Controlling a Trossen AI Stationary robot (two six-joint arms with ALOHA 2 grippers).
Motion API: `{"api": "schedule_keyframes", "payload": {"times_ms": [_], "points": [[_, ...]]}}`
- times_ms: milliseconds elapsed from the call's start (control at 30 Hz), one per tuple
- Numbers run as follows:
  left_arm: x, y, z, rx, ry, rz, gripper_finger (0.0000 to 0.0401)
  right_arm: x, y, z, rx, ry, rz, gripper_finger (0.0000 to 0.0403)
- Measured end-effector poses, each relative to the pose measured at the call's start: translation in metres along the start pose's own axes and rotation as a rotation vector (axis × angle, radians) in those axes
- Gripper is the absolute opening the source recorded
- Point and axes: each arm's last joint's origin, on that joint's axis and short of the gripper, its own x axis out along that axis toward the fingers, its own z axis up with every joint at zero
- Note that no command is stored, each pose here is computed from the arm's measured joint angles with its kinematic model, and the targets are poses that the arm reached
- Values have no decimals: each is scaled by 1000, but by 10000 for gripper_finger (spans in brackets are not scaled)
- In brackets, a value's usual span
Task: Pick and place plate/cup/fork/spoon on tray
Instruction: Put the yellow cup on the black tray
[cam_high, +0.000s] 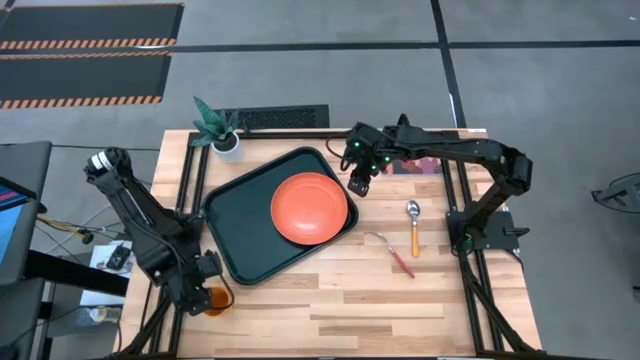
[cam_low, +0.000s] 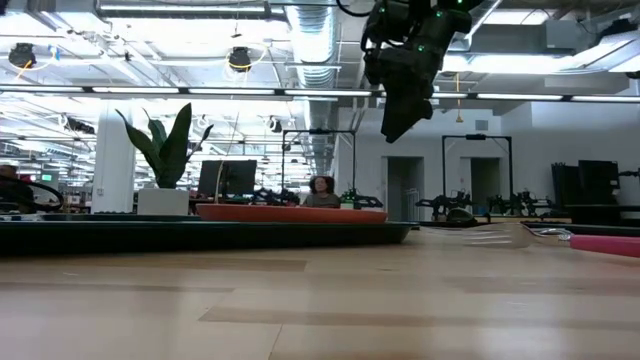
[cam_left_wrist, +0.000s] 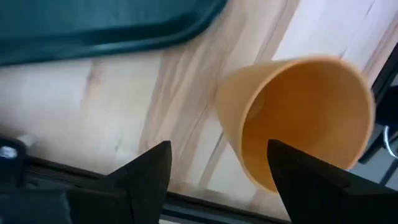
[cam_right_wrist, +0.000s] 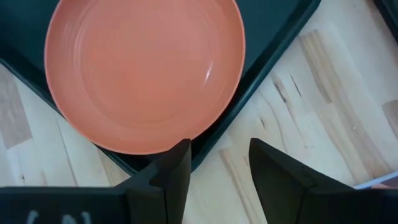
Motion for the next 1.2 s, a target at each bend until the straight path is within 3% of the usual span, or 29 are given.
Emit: {"api": "schedule_keyframes", "payload": {"times_ms": [200, 533, 700, 933, 1067, 1200], "points": [[8, 3, -2, -22, 49, 0, 218, 0, 0, 0, 0, 1, 3, 185], [7, -9, 2, -120, 54, -133, 17, 0, -1, 2, -1, -16, 3, 176], [3, -16, 3, -195, 60, -193, 3, 0, -1, 3, -2, -25, 4, 175], [-27, -28, 21, -458, -27, -266, 1, 0, -1, 3, -1, -25, 4, 172], [-46, -17, 47, -683, -139, -196, 1, 0, -1, 4, 1, -37, 5, 171], [-63, 9, 70, -834, -176, -29, 1, 0, 0, 5, 4, -52, 8, 172]]}}
